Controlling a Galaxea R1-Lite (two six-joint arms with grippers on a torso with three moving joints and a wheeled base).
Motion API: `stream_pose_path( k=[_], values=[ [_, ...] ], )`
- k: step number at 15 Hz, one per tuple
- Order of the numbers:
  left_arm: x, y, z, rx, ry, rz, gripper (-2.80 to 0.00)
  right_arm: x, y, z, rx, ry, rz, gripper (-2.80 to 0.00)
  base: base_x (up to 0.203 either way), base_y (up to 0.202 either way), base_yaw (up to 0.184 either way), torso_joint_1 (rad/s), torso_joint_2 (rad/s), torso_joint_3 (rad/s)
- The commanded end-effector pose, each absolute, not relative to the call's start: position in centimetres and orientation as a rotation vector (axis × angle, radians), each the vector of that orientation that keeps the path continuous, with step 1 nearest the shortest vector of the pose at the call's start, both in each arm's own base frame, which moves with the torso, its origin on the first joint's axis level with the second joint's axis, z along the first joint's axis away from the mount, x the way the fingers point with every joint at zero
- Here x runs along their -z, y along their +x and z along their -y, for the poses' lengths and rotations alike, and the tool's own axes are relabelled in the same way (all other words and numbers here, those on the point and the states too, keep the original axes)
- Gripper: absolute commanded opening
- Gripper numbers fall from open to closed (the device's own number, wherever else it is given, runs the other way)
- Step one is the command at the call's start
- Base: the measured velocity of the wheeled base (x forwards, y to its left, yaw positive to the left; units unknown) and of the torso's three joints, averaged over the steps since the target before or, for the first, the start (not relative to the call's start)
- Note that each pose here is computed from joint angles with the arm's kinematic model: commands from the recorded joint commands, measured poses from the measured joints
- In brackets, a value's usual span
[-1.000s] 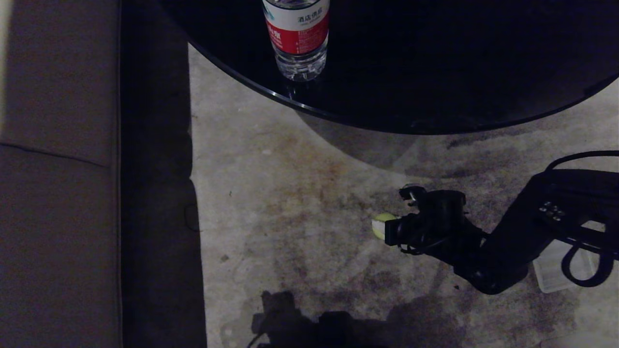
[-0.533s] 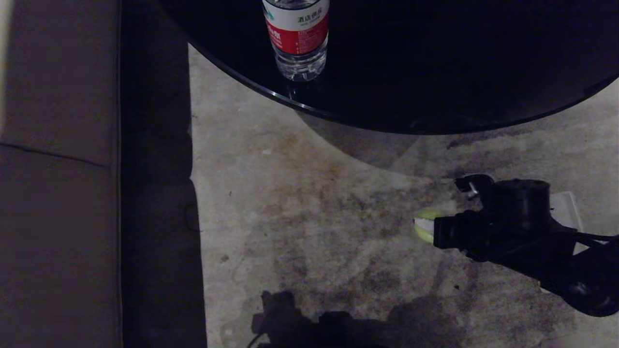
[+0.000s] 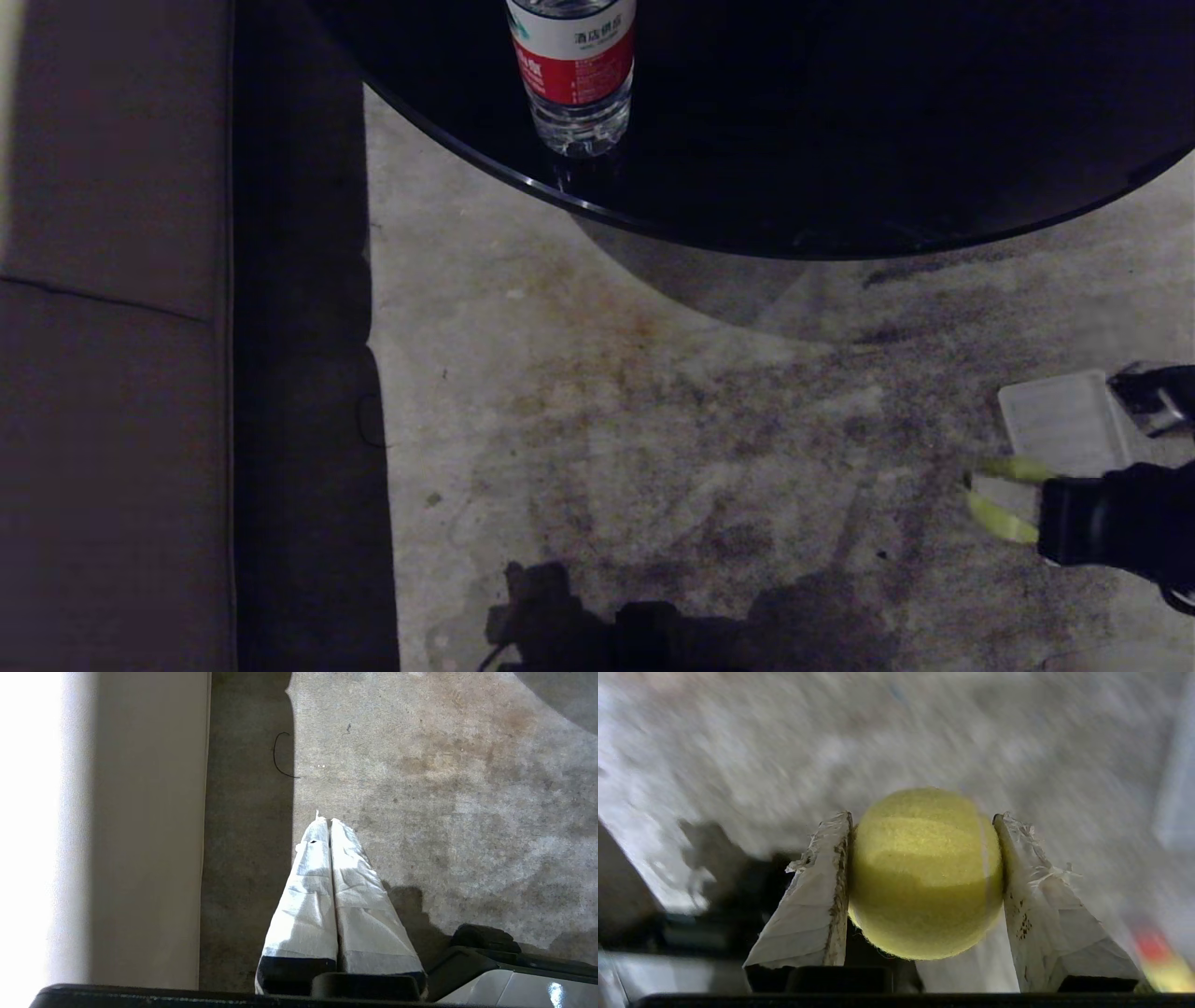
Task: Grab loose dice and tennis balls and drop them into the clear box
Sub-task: Put the ball in the box
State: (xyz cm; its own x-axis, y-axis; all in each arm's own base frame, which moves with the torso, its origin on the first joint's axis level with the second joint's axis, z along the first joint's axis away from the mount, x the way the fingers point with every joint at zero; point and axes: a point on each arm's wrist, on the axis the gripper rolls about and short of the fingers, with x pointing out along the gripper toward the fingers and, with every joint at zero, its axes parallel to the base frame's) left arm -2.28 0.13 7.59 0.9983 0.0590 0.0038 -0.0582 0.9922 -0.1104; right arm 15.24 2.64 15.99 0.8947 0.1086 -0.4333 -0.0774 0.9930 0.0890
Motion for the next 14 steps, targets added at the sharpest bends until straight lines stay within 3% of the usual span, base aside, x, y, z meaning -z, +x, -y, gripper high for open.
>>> stream_pose_path(
  k=[1,8,14],
  values=[
    [-7.6,-2.3,-0.1,-0.060,-0.112,0.006,-2.80,-16.2,9.4,-1.3,-0.057,0.085,-0.351,-2.80,0.000,0.000,0.000,0.000,0.00,0.000],
    [-7.6,-2.3,-0.1,-0.061,-0.111,0.006,-2.80,-11.1,0.1,0.1,0.029,0.066,-0.306,-2.80,0.000,0.000,0.000,0.000,0.00,0.000],
    [-7.6,-2.3,-0.1,-0.060,-0.112,0.006,-2.80,-7.9,-1.3,0.0,0.016,0.036,-0.225,-2.80,0.000,0.000,0.000,0.000,0.00,0.000]
  ],
)
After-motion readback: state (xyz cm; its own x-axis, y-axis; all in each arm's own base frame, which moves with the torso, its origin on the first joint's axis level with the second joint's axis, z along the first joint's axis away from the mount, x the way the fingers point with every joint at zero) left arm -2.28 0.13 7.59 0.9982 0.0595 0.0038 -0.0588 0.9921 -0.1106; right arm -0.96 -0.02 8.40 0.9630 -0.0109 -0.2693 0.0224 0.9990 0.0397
